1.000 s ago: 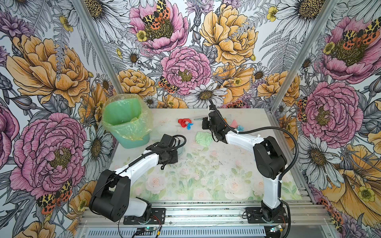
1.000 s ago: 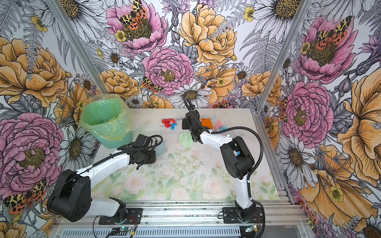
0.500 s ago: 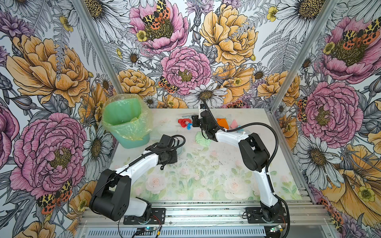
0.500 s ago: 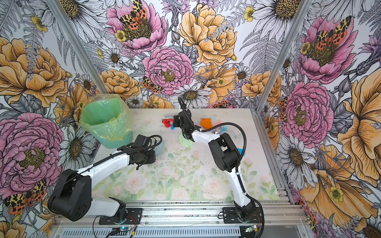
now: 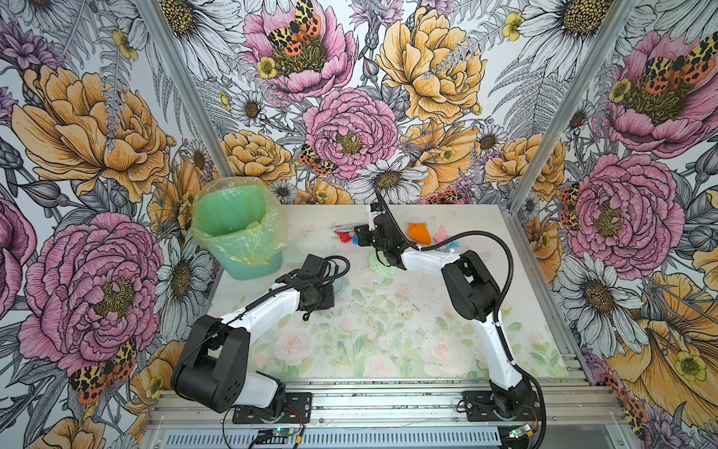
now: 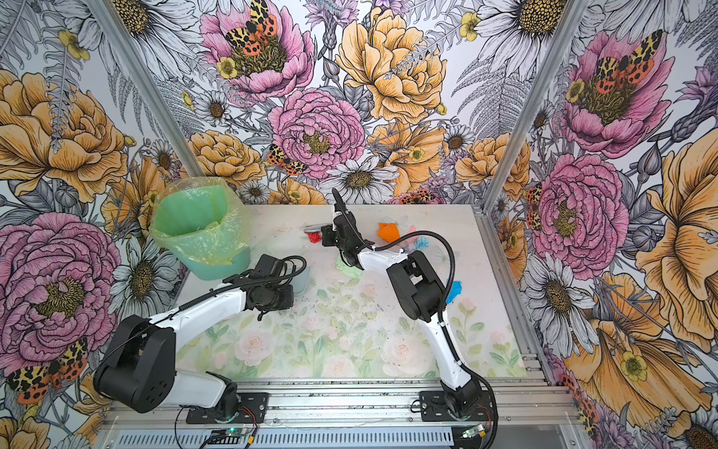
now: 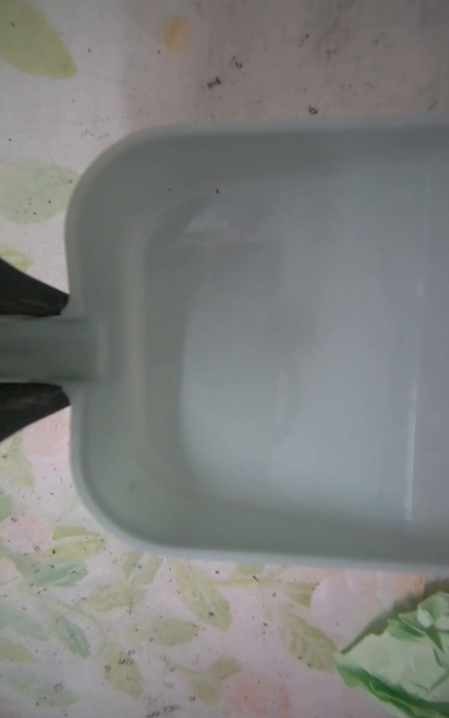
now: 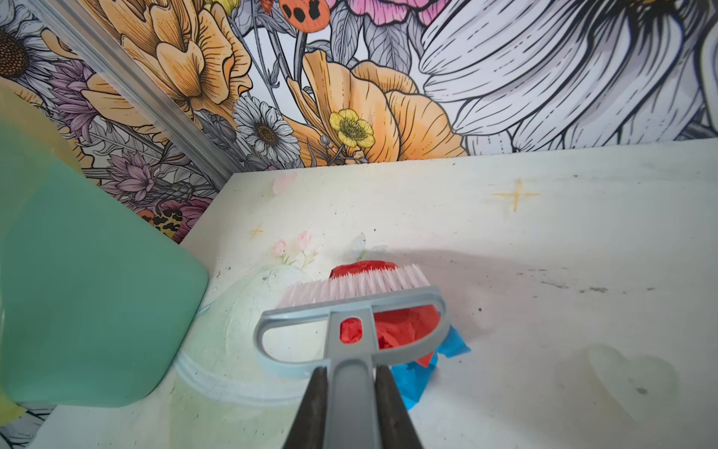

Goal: Sweep away the paper scraps from the table
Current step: 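Move the brush in the right gripper behind the red and blue scraps, then sweep the red and blue scraps into the dustpan with the right gripper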

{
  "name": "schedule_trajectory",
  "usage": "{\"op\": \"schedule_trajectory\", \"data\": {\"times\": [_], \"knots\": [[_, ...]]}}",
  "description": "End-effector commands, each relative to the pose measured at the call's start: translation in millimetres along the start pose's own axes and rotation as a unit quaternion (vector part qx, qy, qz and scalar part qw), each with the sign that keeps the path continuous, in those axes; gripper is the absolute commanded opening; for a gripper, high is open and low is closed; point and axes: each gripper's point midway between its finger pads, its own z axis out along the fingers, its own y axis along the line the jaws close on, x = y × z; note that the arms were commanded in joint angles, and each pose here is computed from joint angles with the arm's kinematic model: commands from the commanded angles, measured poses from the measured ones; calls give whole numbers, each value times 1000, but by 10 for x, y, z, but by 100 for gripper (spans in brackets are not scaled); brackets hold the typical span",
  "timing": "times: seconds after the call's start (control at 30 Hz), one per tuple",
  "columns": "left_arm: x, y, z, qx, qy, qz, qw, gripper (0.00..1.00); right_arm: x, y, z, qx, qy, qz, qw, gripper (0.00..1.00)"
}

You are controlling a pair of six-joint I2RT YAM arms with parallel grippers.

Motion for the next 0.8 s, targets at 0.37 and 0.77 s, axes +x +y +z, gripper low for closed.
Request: {"op": "schedule_trajectory", "data": {"times": [0.37,0.77], "knots": [[76,87,76,-7,4,-2,1000,0,396,441,-288,-48,93,-57,993,0],[333,89,84,-11,16,11,1000,0,754,610,-733,-69,162,-96,980,0]]}}
